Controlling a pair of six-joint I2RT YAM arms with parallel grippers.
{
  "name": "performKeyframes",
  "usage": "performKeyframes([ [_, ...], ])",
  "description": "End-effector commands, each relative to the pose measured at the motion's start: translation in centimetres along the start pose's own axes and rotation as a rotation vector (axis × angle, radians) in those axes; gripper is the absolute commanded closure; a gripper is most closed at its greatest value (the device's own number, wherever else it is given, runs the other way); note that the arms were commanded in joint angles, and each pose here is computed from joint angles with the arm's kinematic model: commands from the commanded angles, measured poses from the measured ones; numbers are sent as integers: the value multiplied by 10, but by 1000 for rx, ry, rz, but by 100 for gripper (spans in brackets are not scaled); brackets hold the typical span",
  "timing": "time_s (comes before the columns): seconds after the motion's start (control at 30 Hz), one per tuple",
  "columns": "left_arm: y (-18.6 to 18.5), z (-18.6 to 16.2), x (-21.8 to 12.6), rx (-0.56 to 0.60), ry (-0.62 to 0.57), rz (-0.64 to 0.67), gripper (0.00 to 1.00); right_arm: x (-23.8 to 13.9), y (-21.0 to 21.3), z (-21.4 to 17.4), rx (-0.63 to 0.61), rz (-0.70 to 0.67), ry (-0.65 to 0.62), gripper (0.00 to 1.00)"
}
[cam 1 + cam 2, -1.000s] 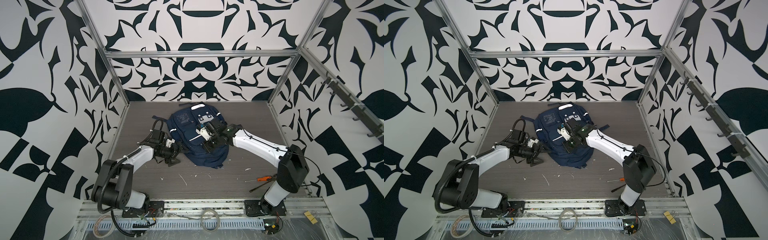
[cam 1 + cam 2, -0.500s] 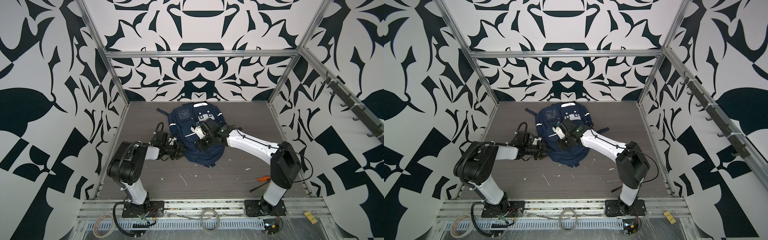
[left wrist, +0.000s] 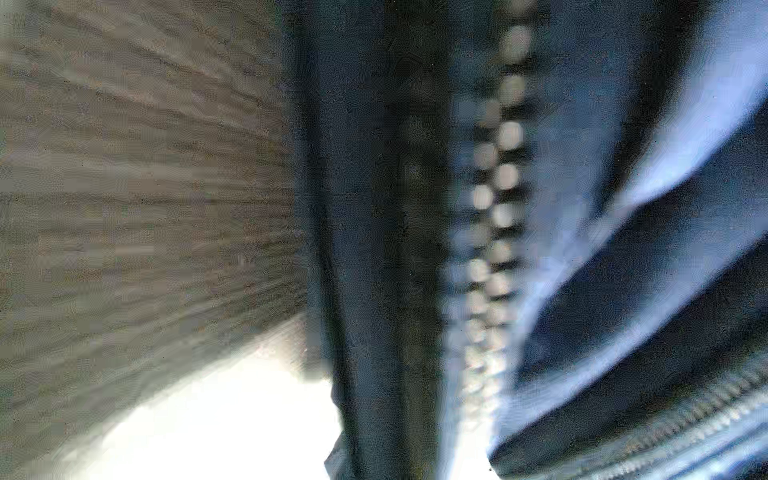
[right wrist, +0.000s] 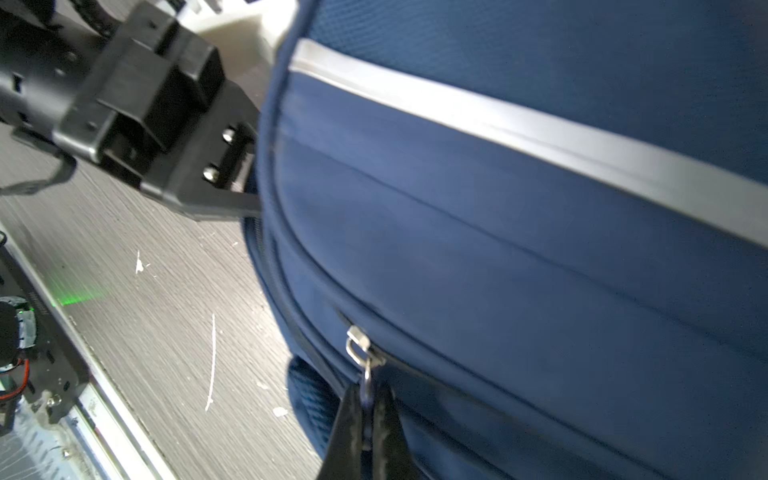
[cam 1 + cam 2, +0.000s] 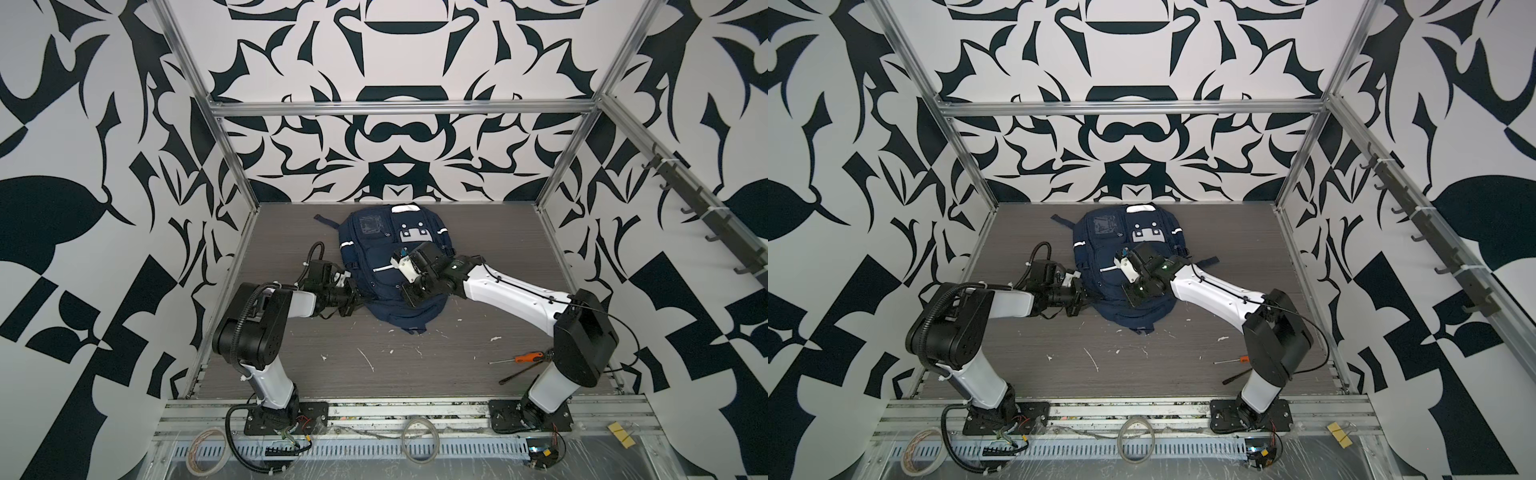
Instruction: Pack the student bag
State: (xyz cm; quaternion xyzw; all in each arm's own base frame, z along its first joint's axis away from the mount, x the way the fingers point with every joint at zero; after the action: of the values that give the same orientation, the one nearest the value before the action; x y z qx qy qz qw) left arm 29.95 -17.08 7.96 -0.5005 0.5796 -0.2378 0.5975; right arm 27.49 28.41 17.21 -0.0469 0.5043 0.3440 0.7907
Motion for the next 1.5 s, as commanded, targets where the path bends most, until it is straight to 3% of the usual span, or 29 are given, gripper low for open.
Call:
performKeyframes([
  [0.0, -6, 25, -20, 42, -115, -3, 100, -25, -22, -11, 37, -47, 33, 100],
  [0.43, 7, 36, -50, 45, -118, 6, 100, -42, -85, -19, 103, -208, 55, 100],
  [0.63, -1, 37, -71, 177, -74, 203, 100, -54, -108, -27, 50, -339, 90, 100],
  [0.77, 1, 42, -82, 176, -83, 223, 100, -59, -117, -24, -2, -397, 81, 100],
  [0.97, 19, 40, -89, 189, -78, 366, 100, -62, -122, -12, -95, -418, 61, 100],
  [1.13, 6, 46, -90, 229, -111, 362, 63, -52, -88, -9, -287, -313, 47, 100],
  [1.23, -7, 48, -87, 244, -118, 363, 38, -42, -74, -13, -336, -270, 74, 100],
  [1.47, -38, 11, -94, 279, -126, 322, 28, -36, -63, 2, -169, -236, -4, 100],
])
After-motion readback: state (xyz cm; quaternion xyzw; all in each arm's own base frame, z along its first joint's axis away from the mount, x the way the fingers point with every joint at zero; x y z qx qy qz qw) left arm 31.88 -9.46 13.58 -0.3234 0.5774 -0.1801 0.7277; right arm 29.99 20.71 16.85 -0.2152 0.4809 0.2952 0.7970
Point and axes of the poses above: each gripper's point midway between its finger pads, its own x axis out along the fingers, its own y axis along the line the jaws close on, z = x × y, the point moved 5 cm from there along -x, back along the fingers, and after that the axes turned 2 degrees about x, right-handed, at the moved point
